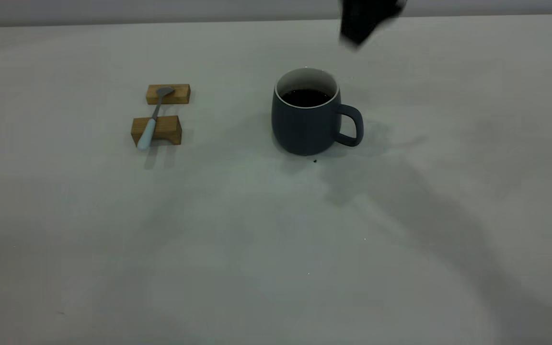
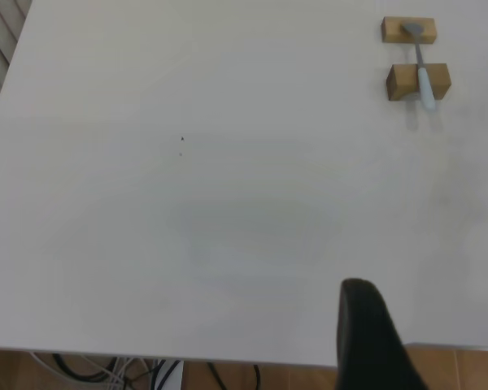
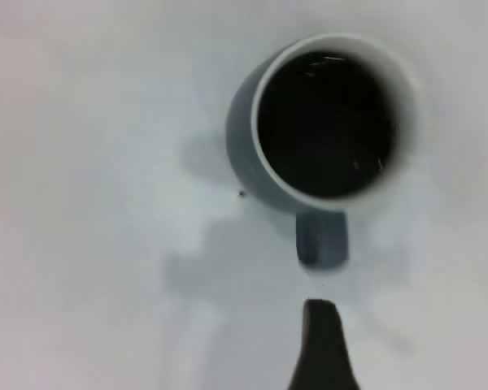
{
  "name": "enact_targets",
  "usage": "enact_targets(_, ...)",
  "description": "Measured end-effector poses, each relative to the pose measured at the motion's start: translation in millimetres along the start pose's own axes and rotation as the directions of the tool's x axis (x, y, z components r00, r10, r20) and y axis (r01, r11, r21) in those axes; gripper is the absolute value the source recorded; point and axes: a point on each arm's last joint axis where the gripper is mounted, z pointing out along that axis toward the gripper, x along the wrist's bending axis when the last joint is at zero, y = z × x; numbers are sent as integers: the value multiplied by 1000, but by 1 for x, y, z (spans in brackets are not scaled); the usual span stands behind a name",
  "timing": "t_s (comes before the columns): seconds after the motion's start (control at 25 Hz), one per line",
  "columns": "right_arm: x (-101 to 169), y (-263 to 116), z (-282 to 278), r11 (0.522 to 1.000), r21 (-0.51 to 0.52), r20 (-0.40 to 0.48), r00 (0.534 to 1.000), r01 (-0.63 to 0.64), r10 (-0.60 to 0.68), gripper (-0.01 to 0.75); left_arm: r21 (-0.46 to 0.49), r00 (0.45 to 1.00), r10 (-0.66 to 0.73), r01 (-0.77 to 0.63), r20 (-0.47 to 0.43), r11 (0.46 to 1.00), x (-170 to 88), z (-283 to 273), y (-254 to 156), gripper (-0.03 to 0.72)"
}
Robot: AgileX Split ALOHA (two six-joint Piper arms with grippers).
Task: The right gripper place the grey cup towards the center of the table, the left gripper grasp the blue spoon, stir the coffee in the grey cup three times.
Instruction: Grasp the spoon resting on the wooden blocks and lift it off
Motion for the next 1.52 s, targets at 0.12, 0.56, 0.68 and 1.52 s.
enact_targets(0.12, 4, -2, -67, 992, 11, 7, 992, -127, 127, 593, -1, 1000, 5, -5, -16, 1000, 1, 0, 0, 446)
enact_targets(0.56, 31, -60, -179, 864, 148, 112, 876, -481, 468, 593, -1, 1000, 6, -6, -21, 1000, 2, 0, 0, 446)
enact_targets(0.68, 46, -86, -190, 860, 147, 113, 872, -488, 476, 593, -1, 1000, 6, -6, -21, 1000, 2, 0, 0, 446)
enact_targets(1.52, 154, -273, -231, 678, -459, 205, 674, -574, 710, 593, -2, 1000, 7, -7, -21, 1000, 2, 0, 0, 446)
